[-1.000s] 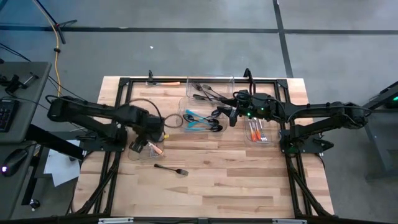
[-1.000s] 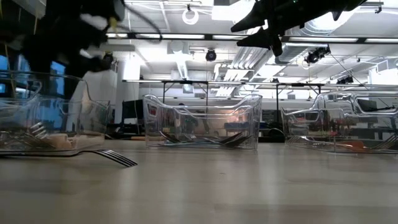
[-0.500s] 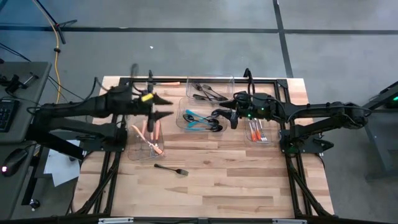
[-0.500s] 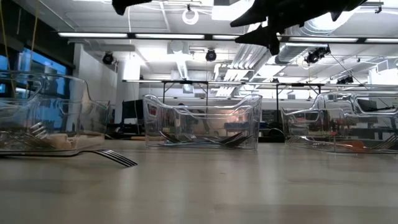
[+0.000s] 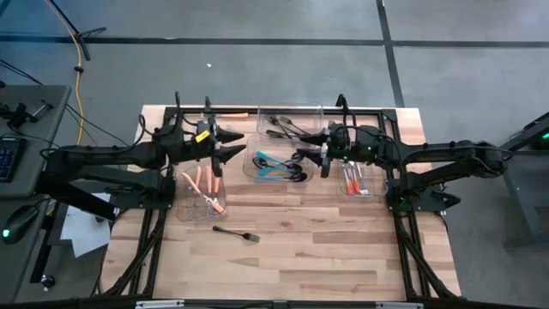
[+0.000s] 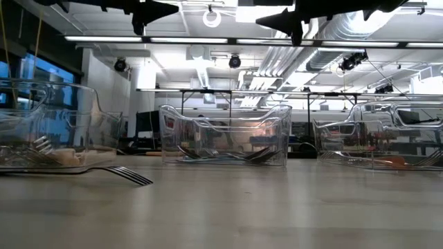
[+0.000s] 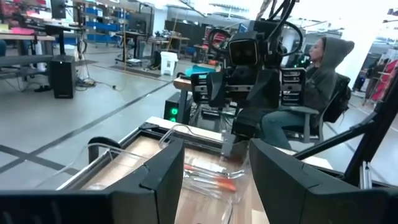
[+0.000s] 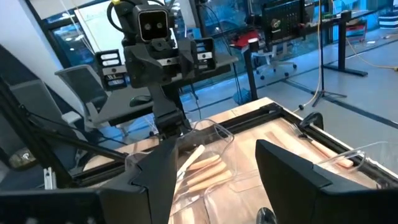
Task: Sort silverware by color (type)
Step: Put the light orange fork into the bottom left transparent bin
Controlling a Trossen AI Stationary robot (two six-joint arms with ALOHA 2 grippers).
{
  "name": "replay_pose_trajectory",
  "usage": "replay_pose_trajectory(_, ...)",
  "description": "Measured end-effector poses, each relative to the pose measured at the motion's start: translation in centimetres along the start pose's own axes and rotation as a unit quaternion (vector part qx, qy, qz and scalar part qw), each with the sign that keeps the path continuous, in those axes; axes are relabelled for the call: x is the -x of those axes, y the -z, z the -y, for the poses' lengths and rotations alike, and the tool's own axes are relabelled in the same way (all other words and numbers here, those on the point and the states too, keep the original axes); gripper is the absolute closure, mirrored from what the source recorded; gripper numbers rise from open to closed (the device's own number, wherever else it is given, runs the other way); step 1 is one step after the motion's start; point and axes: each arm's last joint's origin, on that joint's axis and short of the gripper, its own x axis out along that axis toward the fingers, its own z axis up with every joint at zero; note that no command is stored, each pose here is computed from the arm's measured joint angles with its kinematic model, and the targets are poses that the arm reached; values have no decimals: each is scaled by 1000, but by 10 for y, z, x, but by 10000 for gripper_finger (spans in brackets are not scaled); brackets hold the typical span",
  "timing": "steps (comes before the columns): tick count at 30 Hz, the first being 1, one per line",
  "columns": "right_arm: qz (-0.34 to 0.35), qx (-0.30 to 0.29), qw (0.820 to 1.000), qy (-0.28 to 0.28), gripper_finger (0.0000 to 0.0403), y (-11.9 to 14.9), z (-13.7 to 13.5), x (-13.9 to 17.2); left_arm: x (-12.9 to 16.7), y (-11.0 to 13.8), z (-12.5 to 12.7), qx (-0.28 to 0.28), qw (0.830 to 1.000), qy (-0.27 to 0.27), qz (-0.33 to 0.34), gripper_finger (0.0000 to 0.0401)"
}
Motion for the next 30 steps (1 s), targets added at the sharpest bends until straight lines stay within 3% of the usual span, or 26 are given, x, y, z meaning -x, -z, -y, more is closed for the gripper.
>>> replay_pose_trajectory(12, 2, 2, 1000, 0, 201, 0, 0, 0, -2, 0, 0, 3, 1000, -1, 2, 229)
replay_pose_trajectory(16, 2, 2, 1000, 0, 201, 0, 0, 0, -4, -4, -4, 21, 995, -89, -40, 232)
replay_pose_trajectory(19, 2, 1, 1000, 0, 201, 0, 0, 0, -11, -12, -13, -20, 980, -176, -94, 241)
replay_pose_trajectory(24, -2, -3, 1000, 1, 201, 0, 0, 0, -32, -44, -57, -29, 944, -283, -165, 265)
replay_pose_trajectory(27, -9, -3, 1000, 3, 201, 2, 1, 0, -49, -42, -97, -11, 923, -313, -225, 281)
replay_pose_trajectory(30, -9, -3, 1000, 3, 201, 2, 1, 0, -63, -22, -137, 19, 905, -329, -269, 295)
